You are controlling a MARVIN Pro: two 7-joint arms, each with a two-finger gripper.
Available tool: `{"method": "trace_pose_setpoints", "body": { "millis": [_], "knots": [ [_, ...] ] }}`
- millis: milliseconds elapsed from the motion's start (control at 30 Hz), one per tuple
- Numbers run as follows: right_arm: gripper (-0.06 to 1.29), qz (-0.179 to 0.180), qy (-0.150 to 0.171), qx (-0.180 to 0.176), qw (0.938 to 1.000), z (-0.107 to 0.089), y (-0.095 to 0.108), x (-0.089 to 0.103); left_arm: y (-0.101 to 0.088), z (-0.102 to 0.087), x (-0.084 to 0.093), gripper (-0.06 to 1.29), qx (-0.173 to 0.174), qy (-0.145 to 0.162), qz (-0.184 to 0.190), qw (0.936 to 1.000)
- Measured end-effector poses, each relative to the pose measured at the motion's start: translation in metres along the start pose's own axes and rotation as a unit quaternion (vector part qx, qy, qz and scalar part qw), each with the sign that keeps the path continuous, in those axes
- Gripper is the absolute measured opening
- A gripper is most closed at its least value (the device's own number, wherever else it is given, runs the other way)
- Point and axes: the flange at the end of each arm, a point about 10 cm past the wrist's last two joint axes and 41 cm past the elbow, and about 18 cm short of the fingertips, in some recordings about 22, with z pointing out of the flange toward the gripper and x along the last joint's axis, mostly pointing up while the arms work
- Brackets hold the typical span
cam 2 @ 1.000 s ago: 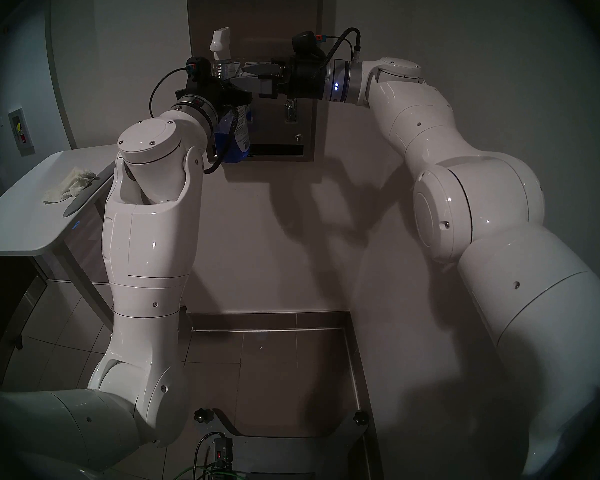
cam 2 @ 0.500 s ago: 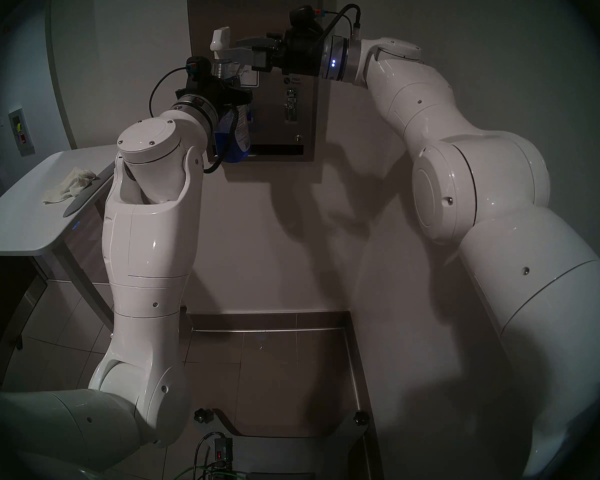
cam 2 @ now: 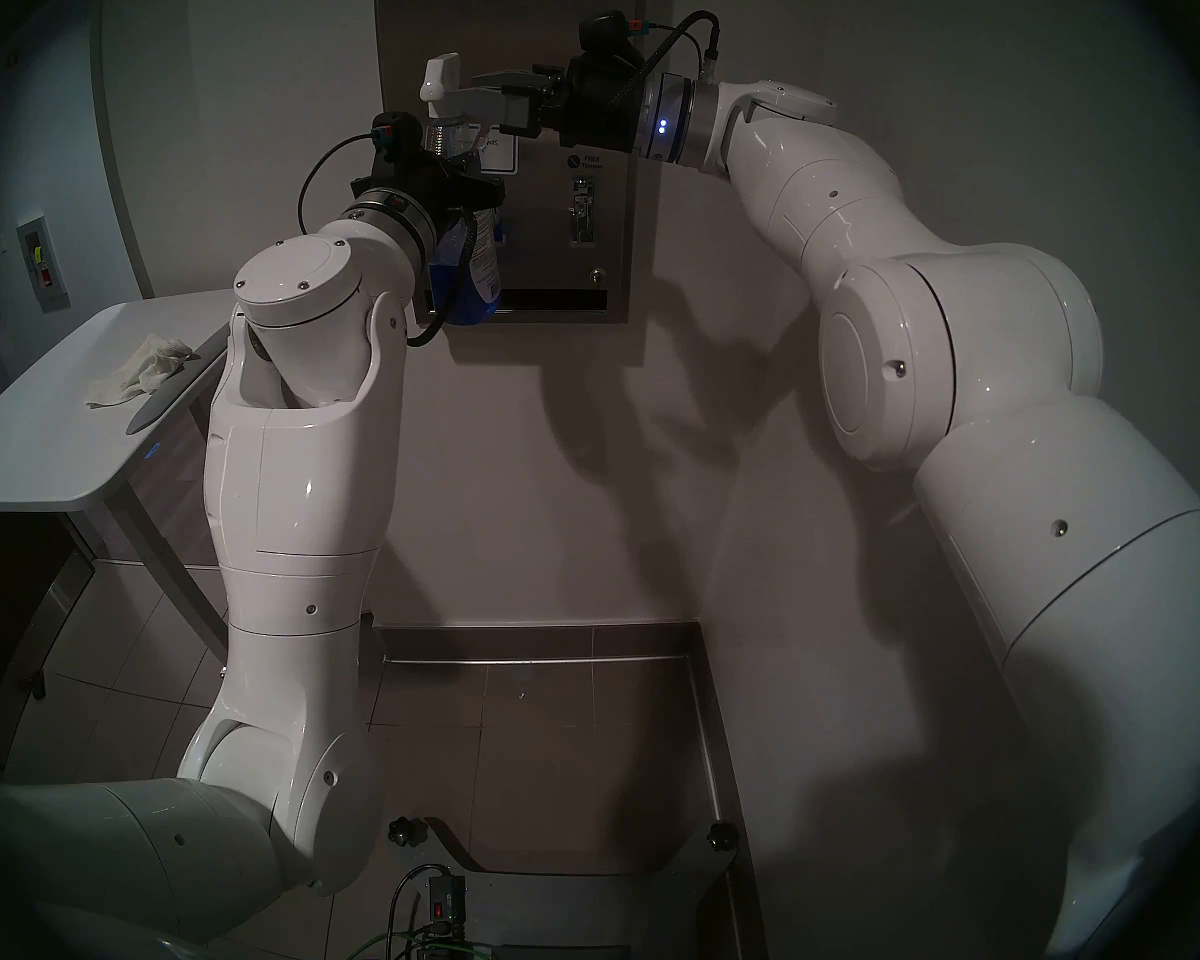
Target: Pick up the cleaner bottle and spray the cleaner onto the surface
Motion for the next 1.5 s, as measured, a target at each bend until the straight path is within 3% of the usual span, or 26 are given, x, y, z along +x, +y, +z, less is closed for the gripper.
{"method": "trace_pose_setpoints", "body": {
  "millis": [467, 1000, 1500],
  "knots": [
    [1.24, 0.002, 0.007, 0.001, 1.0000, 0.010, 0.000, 0.000, 0.000, 0.000, 0.000, 0.40, 0.000, 0.000, 0.000, 1.0000],
    [1.24, 0.014, 0.004, -0.016, 0.9998, -0.003, 0.004, -0.013, 0.000, 0.000, 0.000, 0.40, 0.000, -0.001, 0.000, 1.0000],
    [1.24, 0.029, 0.003, -0.032, 0.9991, 0.002, 0.006, -0.020, 0.000, 0.000, -0.001, 0.40, -0.001, -0.003, 0.000, 1.0000]
  ]
}}
